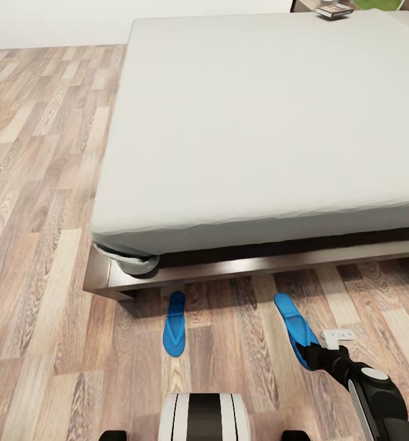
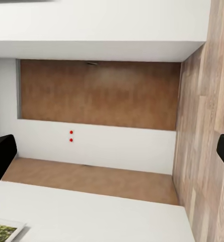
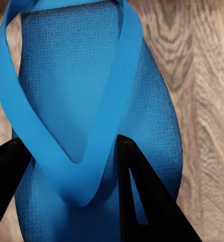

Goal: In the bedroom, move the book from the bed onto either nightstand, and place the two sandals side by side next to the bed.

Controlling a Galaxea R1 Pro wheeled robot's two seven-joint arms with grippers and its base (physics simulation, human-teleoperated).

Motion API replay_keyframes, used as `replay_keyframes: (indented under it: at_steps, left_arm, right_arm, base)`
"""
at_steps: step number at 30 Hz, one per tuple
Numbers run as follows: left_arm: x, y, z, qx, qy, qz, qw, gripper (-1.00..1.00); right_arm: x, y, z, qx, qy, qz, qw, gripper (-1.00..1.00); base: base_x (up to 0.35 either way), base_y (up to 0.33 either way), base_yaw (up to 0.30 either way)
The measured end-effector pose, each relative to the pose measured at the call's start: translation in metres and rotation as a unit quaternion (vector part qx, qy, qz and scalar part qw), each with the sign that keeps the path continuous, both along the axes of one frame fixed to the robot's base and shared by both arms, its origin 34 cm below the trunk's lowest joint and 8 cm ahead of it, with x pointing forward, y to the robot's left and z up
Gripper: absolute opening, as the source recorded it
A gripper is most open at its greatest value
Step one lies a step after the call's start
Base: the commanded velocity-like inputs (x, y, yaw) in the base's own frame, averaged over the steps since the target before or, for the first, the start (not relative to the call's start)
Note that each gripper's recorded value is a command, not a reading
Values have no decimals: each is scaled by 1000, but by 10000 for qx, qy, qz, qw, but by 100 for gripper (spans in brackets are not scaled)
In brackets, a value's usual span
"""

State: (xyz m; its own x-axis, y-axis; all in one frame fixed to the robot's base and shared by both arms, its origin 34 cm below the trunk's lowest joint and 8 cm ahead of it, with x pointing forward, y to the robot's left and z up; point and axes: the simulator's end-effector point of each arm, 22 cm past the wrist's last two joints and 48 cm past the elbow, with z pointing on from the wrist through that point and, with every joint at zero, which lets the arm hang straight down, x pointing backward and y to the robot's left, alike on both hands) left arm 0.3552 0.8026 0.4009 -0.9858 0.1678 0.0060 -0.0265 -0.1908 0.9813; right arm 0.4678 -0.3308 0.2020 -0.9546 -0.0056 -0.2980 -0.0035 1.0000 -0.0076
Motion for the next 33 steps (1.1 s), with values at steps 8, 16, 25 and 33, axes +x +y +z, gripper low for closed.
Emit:
replay_keyframes:
  at_steps: [8, 16, 25, 33]
  left_arm:
    - [-1, 0, 0, 2, 7, 2, 10000, 100]
    - [0, 0, 0, -3, 10, -2, 10000, 100]
    - [-11, 4, 2, 42, 141, 94, 9998, 100]
    - [-15, 5, 3, 49, 189, 129, 9997, 100]
  right_arm:
    - [1, -1, 0, -5, -6, -3, 10000, -100]
    - [1, -3, 0, -68, -10, -23, 10000, -100]
    - [2, 1, -1, -79, -22, -108, 9999, -100]
    - [6, 10, -10, 6, 20, -187, 9998, -100]
  base:
    - [0, 225, 0]
    - [2, 284, 0]
    - [68, 233, 0]
    - [61, 111, 0]
